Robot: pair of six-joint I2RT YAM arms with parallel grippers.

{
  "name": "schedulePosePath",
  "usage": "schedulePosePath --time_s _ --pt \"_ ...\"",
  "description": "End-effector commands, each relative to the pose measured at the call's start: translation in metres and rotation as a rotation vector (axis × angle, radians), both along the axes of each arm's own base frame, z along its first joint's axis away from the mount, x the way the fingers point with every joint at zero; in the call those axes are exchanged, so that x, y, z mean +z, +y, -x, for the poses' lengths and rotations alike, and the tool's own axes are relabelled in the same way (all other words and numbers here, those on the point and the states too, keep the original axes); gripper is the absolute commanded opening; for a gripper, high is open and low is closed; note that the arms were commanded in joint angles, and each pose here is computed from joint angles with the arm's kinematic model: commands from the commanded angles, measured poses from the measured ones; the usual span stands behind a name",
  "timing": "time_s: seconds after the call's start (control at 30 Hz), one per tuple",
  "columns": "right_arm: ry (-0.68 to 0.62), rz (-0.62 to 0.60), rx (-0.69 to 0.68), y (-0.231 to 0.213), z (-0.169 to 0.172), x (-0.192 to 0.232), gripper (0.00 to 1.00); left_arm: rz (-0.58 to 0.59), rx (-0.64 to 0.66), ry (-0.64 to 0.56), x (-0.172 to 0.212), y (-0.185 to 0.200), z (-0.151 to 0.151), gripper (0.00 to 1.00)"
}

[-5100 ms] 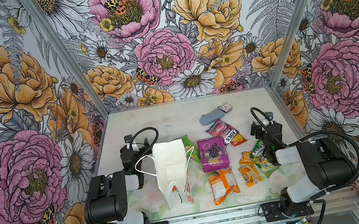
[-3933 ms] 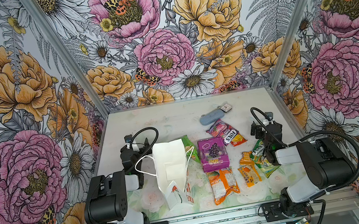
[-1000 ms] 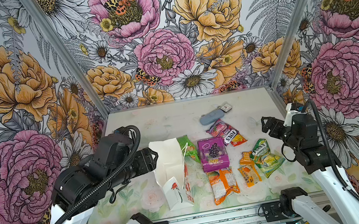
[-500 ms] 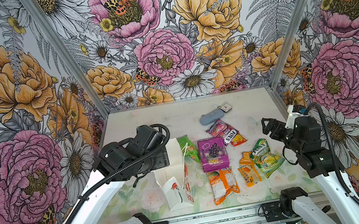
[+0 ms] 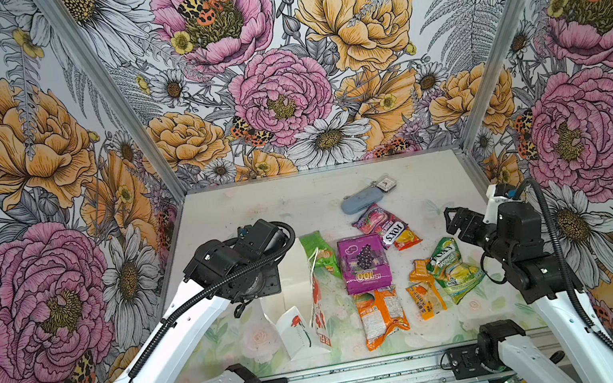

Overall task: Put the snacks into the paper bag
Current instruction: 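Grip the paper bag's rim with the left gripper and pull it upright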

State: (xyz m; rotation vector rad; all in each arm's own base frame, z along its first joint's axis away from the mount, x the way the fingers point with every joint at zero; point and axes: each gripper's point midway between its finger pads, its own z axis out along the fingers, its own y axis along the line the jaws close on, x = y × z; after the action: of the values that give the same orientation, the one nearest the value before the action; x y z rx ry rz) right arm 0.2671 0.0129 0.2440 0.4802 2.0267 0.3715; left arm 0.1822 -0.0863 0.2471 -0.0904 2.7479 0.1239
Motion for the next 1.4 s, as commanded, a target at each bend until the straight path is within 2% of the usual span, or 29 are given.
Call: schedulePosePath --time_s 0.0,0.17,0.47,0.57,0.7,0.8,0.97,1.13,1.23,1.3,1.37 --pt "-0.015 -0.009 0.009 0.002 0.002 0.004 0.94 0.028 -0.022 0.024 -0.007 -0.002 0.004 0.56" --pt "0.019 -0.006 0.001 0.000 0.001 -0.003 0.94 0.072 -0.016 -0.029 -0.005 -0.001 -0.002 0.52" --pt "0.075 -0.031 0.002 0.003 -0.003 -0.013 0.93 0.171 -0.029 -0.100 0.002 -0.006 -0.010 0.10" --pt "0.100 -0.042 0.004 0.004 -0.005 -0.020 0.93 0.184 -0.025 -0.156 0.015 0.000 -0.015 0.00" --pt "0.139 -0.064 0.011 0.008 -0.008 -0.029 0.92 0.172 -0.009 -0.246 0.042 0.016 -0.021 0.00" --pt "0.173 -0.089 0.017 0.011 -0.010 -0.038 0.91 0.120 0.025 -0.349 0.070 0.037 -0.028 0.00" --pt "0.233 -0.101 0.040 0.019 -0.014 -0.053 0.89 -0.074 0.118 -0.401 0.100 0.082 -0.035 0.00" --pt "0.306 -0.096 0.067 0.031 -0.017 -0.071 0.89 -0.181 0.195 -0.403 0.107 0.109 -0.043 0.00" --pt "0.356 -0.092 0.084 0.045 -0.020 -0.084 0.88 -0.239 0.182 -0.364 0.097 0.111 -0.054 0.00" --pt "0.376 -0.092 0.127 0.064 -0.025 -0.089 0.88 -0.252 0.171 -0.340 0.086 0.109 -0.062 0.00" --pt "0.389 -0.082 0.174 0.085 -0.030 -0.088 0.87 -0.215 0.150 -0.329 0.074 0.100 -0.070 0.00"
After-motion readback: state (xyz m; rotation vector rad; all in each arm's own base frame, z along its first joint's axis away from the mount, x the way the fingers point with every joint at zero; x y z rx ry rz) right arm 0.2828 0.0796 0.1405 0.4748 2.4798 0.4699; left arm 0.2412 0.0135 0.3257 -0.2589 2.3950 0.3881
